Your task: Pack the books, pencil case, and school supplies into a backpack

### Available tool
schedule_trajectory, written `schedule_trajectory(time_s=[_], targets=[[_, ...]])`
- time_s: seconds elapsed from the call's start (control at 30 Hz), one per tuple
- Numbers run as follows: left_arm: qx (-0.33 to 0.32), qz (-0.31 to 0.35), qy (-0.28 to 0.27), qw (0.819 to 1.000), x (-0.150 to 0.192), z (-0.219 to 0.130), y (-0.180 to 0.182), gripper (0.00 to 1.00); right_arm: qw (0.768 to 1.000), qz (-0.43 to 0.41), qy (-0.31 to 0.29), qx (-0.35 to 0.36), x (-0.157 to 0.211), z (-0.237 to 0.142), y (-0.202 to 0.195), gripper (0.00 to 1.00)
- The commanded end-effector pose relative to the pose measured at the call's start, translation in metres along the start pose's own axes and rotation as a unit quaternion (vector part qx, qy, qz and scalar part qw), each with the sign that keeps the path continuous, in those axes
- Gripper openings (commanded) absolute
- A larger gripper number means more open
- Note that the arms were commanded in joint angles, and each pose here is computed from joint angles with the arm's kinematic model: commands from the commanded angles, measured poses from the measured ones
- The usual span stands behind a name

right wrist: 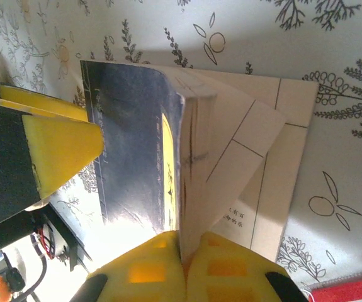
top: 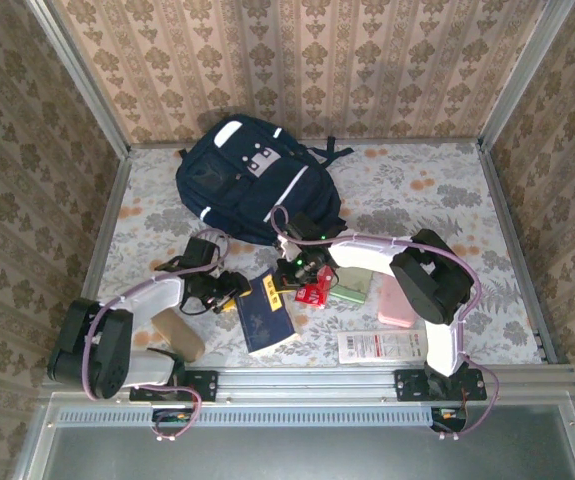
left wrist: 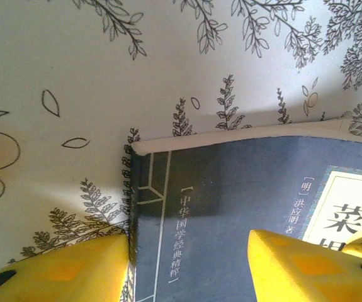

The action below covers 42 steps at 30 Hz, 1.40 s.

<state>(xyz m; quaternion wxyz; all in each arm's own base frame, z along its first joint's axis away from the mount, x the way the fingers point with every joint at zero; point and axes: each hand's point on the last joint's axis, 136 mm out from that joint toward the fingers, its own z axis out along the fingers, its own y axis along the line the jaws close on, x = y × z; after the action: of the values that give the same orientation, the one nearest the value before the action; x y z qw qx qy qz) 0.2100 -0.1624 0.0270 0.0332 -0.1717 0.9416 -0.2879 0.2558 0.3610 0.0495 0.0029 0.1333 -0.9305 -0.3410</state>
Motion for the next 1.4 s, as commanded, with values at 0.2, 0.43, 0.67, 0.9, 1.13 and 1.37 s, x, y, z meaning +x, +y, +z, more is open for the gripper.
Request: schedule_trajectory(time_s=[0.2,0.43,0.67,0.9,1.13,1.37], targets=[[0.019,0.067,-0.043,0.997,-0.005,-0.054,-0.021,0.66,0.989,0.003,-0.085,-0.118,-0.032,-0.068,0.037,0.00],[0.063,0.111,-0.053,0.990,-0.011,-0.081,-0.053,0.83,0.955,0.019,-0.146,-0.258,-0.057,-0.125,0.066,0.00],[0.239,0.142,-0.035,0.960,-0.008,-0.101,-0.117,0.92,0.925,0.001,-0.169,-0.341,-0.062,-0.166,0.093,0.00],[0.328,0.178,-0.034,0.927,-0.004,-0.129,-0.156,0.82,0.916,-0.015,-0.161,-0.366,-0.057,-0.174,0.103,0.00],[0.358,0.210,-0.043,0.909,0.000,-0.145,-0.166,0.43,0.939,-0.050,-0.164,-0.298,-0.049,-0.176,0.090,0.00],[0.386,0.230,-0.037,0.893,0.005,-0.149,-0.174,0.10,0.936,-0.068,-0.154,-0.309,-0.044,-0.188,0.099,0.00]])
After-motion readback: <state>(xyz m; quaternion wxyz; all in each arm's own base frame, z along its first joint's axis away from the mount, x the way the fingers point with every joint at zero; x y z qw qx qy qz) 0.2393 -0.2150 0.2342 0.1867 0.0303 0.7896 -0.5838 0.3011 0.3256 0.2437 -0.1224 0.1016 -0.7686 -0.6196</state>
